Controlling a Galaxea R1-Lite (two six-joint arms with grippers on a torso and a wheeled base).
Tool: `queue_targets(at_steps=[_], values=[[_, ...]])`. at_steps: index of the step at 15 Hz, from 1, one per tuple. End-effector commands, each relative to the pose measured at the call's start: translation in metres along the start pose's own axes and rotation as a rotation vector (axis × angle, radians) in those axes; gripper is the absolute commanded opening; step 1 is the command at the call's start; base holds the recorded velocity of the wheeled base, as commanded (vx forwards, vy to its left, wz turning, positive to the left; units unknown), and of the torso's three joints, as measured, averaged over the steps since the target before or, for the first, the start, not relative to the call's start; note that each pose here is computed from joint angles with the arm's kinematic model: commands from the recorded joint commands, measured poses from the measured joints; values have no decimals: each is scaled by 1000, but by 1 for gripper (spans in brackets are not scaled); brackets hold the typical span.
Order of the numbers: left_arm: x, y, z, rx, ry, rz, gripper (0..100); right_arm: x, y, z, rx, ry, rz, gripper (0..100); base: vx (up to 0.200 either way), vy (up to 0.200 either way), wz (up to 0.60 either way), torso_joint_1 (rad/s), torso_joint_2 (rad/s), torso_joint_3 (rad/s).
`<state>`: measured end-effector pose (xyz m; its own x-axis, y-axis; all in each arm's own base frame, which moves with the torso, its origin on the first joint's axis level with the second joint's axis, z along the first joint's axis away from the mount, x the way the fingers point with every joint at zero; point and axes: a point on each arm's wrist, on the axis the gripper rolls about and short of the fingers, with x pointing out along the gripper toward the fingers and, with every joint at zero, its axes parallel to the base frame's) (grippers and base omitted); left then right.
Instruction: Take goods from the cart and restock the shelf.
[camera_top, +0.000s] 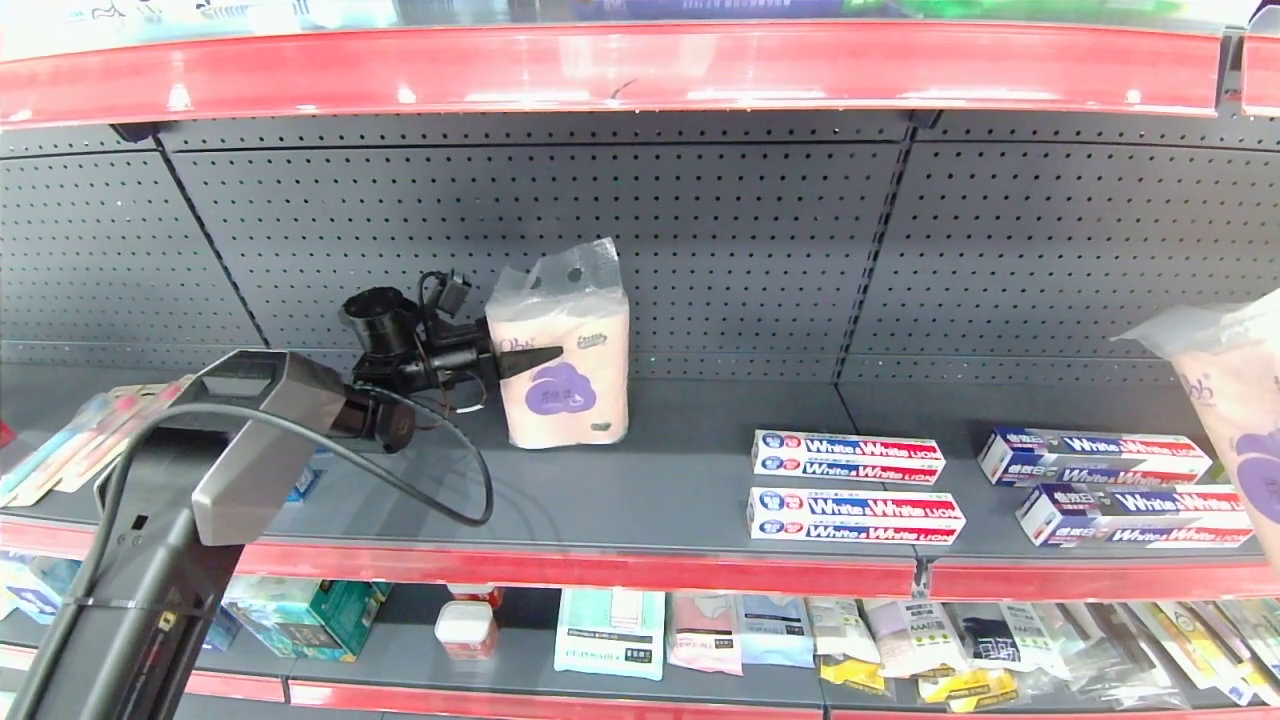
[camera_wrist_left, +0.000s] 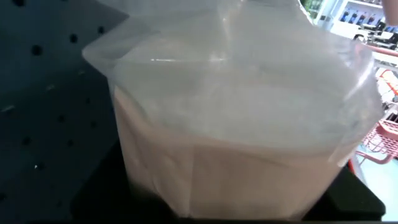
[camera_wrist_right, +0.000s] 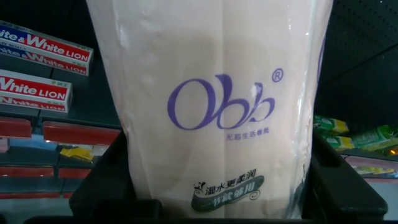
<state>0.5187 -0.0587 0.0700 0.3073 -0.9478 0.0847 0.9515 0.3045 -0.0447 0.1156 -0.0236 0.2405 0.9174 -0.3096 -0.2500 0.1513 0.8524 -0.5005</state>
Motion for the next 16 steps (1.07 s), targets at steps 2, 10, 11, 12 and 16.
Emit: queue_targets(at_steps=[2, 10, 11, 12, 16], values=[[-14, -17, 19, 1, -4, 14, 0, 1, 0, 1, 2, -2, 1, 0, 0, 0, 0, 0, 0, 0], [-44, -61, 30, -25, 8, 39, 0, 1, 0, 0, 8, 0, 4, 0, 0, 0, 0, 0, 0, 0], [-49, -63, 28, -14, 5, 36, 0, 1, 0, 0, 9, 0, 4, 0, 0, 0, 0, 0, 0, 0], [-56, -68, 24, -3, 8, 22, 0, 1, 0, 0, 9, -1, 3, 0, 0, 0, 0, 0, 0, 0], [-70, -83, 25, 7, 14, 3, 0, 1, 0, 1, 8, -1, 3, 0, 0, 0, 0, 0, 0, 0]])
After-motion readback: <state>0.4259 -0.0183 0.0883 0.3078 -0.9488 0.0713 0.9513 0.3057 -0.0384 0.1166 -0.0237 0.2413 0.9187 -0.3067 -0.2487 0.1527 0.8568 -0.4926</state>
